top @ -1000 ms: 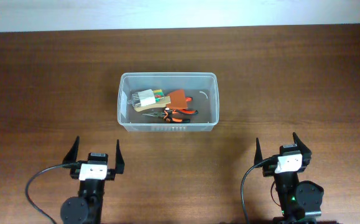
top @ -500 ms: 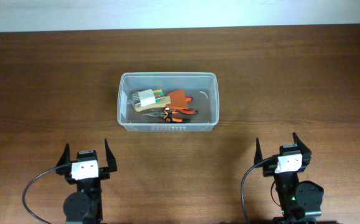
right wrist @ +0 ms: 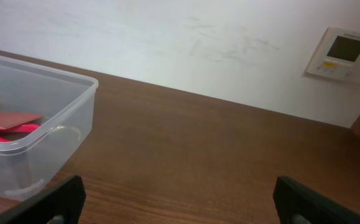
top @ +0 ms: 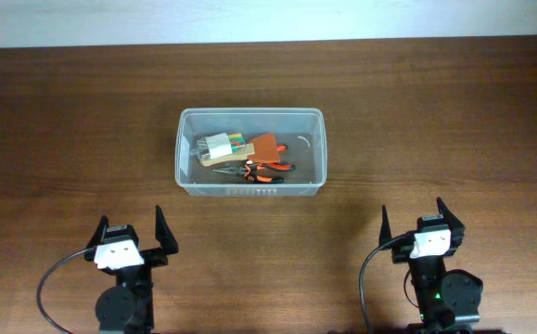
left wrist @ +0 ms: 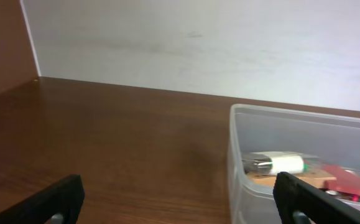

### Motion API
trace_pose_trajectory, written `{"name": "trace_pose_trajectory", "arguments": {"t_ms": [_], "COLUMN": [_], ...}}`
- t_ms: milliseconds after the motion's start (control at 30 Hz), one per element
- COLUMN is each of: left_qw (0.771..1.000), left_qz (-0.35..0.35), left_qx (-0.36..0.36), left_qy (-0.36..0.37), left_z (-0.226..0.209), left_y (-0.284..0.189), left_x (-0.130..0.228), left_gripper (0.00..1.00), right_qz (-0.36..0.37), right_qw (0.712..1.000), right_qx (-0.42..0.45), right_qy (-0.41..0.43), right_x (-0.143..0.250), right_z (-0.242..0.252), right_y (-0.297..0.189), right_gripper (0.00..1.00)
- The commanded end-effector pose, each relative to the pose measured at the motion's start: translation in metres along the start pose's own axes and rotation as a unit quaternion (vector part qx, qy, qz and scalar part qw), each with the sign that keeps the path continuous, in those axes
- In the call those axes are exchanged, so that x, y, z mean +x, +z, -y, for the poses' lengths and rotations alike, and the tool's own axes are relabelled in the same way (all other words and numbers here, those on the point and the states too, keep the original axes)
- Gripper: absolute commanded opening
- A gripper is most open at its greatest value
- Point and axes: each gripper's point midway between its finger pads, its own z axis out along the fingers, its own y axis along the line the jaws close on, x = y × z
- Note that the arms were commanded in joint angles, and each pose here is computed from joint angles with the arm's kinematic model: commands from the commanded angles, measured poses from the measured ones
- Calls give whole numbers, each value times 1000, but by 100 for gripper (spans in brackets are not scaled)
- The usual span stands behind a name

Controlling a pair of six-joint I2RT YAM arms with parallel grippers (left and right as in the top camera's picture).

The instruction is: Pack container

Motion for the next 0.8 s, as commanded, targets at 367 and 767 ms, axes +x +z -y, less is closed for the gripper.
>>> {"name": "trace_pose_trajectory", "arguments": {"t_ms": [367,767], "left_qw": [1000,1000], "left_qz": [-2,-2], "left_qx": [23,23], "left_qy": [-7,-7], "left_z": [12,12], "left_y": [-1,-1], "left_x": [2,2], "left_gripper": [99,99], "right_qz": [-4,-4], "right_qw": [1000,1000], "right_qx": [9,9], "right_qy": [6,6], "right_x": [3,3], "right_z": [3,3], "right_y": [0,0], "right_gripper": [99,99]}}
